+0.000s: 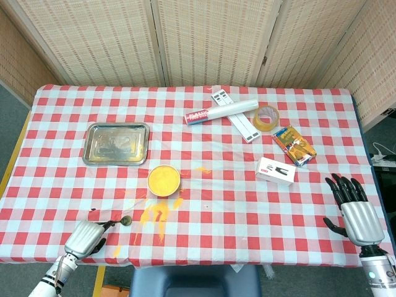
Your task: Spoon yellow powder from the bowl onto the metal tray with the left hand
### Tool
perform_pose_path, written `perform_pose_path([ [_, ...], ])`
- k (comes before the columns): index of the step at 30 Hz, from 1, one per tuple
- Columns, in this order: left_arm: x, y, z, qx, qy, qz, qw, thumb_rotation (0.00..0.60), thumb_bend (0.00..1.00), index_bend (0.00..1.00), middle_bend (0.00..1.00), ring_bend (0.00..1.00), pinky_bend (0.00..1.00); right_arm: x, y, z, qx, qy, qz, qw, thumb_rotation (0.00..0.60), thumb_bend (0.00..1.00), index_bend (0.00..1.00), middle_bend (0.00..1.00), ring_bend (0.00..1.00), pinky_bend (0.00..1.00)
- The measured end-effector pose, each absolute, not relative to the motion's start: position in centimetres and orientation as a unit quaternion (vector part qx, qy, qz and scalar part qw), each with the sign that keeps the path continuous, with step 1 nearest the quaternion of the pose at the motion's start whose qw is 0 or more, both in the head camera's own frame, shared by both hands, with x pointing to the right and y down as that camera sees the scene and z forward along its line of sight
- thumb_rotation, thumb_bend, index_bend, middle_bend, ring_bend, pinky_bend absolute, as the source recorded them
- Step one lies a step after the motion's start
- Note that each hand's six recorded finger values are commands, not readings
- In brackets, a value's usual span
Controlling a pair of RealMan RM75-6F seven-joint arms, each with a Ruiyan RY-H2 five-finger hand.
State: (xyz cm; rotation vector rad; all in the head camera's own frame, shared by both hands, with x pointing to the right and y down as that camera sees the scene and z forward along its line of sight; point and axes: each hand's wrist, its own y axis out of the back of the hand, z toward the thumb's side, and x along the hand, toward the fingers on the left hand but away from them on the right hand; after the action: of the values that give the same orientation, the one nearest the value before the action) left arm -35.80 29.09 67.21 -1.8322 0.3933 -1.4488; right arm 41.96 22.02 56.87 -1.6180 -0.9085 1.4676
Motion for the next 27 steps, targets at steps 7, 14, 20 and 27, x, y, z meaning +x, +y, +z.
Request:
perform_pose_path([
  [7, -35.0, 28.7, 67.6, -0.688, 0.196, -0.552, 0.428, 0.600, 0.46, 0.45, 1.00, 1.00, 1.00, 42.0, 22.1, 56.6, -0.632, -0.358, 0.572, 0.381, 0.600, 0.12, 0.00, 0.00, 0.00, 0.00],
  [14, -34.7, 28.9, 68.8, -0.673, 0.202, -0.560, 0.439, 0.600, 0.46, 0.49, 1.00, 1.00, 1.00, 41.9, 22.3, 56.5, -0.636, -0.356, 0.569, 0.381, 0.600, 0.12, 0.00, 0.00, 0.00, 0.00],
  [20, -34.3, 28.7, 69.3, -0.658, 0.210, -0.559, 0.459, 0.600, 0.46, 0.47, 1.00, 1.00, 1.00, 41.8, 22.4, 56.4, -0.639, -0.354, 0.567, 0.380, 0.600, 0.12, 0.00, 0.00, 0.00, 0.00],
  [27, -33.8, 28.4, 69.9, -0.646, 0.210, -0.561, 0.473, 0.600, 0.46, 0.46, 1.00, 1.00, 1.00, 41.8, 22.4, 56.3, -0.638, -0.356, 0.567, 0.381, 0.600, 0.12, 0.00, 0.00, 0.00, 0.00],
])
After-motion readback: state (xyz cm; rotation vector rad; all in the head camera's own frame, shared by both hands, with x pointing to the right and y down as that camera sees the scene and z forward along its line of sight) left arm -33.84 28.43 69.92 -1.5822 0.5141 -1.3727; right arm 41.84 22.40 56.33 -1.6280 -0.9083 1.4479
